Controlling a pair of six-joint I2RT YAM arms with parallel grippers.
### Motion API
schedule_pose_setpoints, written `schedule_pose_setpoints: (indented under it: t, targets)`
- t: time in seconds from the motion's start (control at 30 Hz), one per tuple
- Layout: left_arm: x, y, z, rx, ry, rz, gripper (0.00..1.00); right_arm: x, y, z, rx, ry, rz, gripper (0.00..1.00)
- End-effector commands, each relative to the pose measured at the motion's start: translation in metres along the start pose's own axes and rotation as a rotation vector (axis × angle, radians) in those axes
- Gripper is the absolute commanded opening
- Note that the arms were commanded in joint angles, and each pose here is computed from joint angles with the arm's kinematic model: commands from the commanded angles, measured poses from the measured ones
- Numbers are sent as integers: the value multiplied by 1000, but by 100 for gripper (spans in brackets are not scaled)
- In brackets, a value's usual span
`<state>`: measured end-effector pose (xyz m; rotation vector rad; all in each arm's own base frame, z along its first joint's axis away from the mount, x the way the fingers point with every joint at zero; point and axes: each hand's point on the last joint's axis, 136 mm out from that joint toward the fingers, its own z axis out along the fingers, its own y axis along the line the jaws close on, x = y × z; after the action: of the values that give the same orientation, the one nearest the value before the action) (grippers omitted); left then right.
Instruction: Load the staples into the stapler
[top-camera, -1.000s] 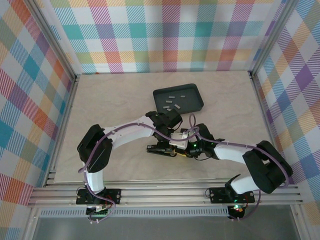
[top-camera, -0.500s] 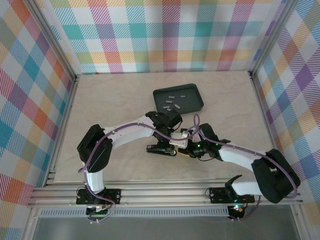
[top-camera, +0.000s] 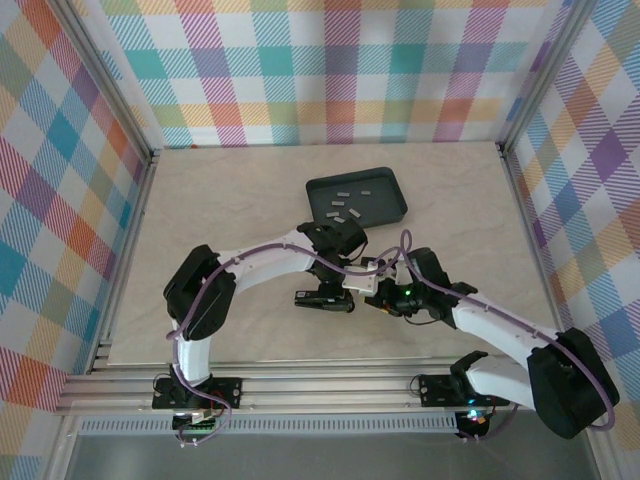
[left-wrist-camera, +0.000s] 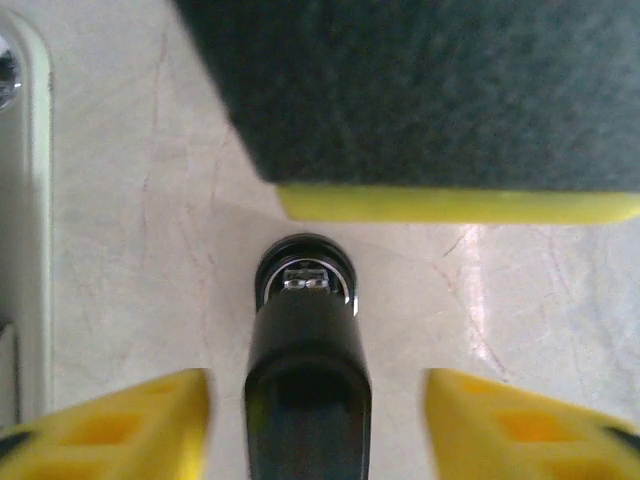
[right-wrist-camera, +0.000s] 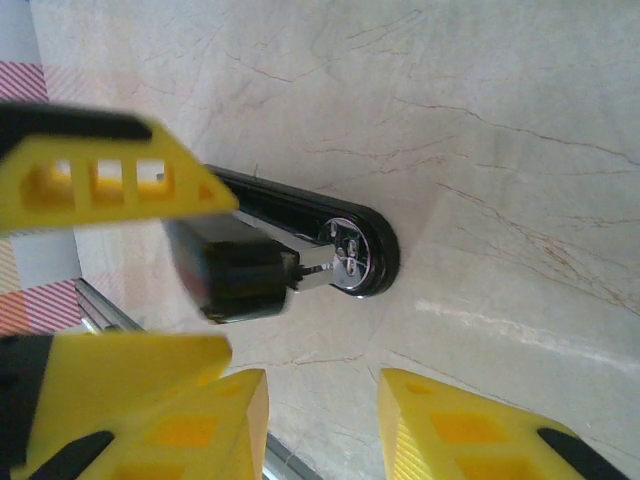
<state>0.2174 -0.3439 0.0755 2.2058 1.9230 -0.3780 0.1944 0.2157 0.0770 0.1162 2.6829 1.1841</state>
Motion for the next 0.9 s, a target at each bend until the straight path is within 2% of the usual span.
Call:
schedule_pose_setpoints:
  t: [0.0, 0.13, 0.23, 0.33, 0.47, 0.63, 0.73, 0.83, 0.87]
  targets:
    - [-13, -8, -7, 62, -67, -21, 100, 4, -4, -4, 14, 1, 0, 34]
    - [-22, -3, -25, 19, -135, -37, 100, 2, -1, -6, 11, -3, 9, 36]
    - [-27, 9, -47, -52, -206, -114, 100, 1, 5, -6, -3, 12, 12, 36]
    - [-22, 21, -67, -121, -252, -233, 100, -1, 14, -6, -20, 27, 9, 37]
    - [-4, 37, -83, -248, -298, -390, 100, -4, 23, -3, -30, 58, 12, 46]
    - [26, 58, -100, -408, -420, -693, 100, -3, 28, 8, -18, 104, 10, 47]
    - [38, 56, -93, -387, -473, -834, 100, -1, 30, 17, -10, 133, 7, 47]
    - [51, 45, -75, -360, -447, -883, 100, -1, 31, 25, -1, 154, 7, 47]
    - [50, 46, -74, -357, -470, -883, 100, -1, 30, 27, 1, 158, 7, 47]
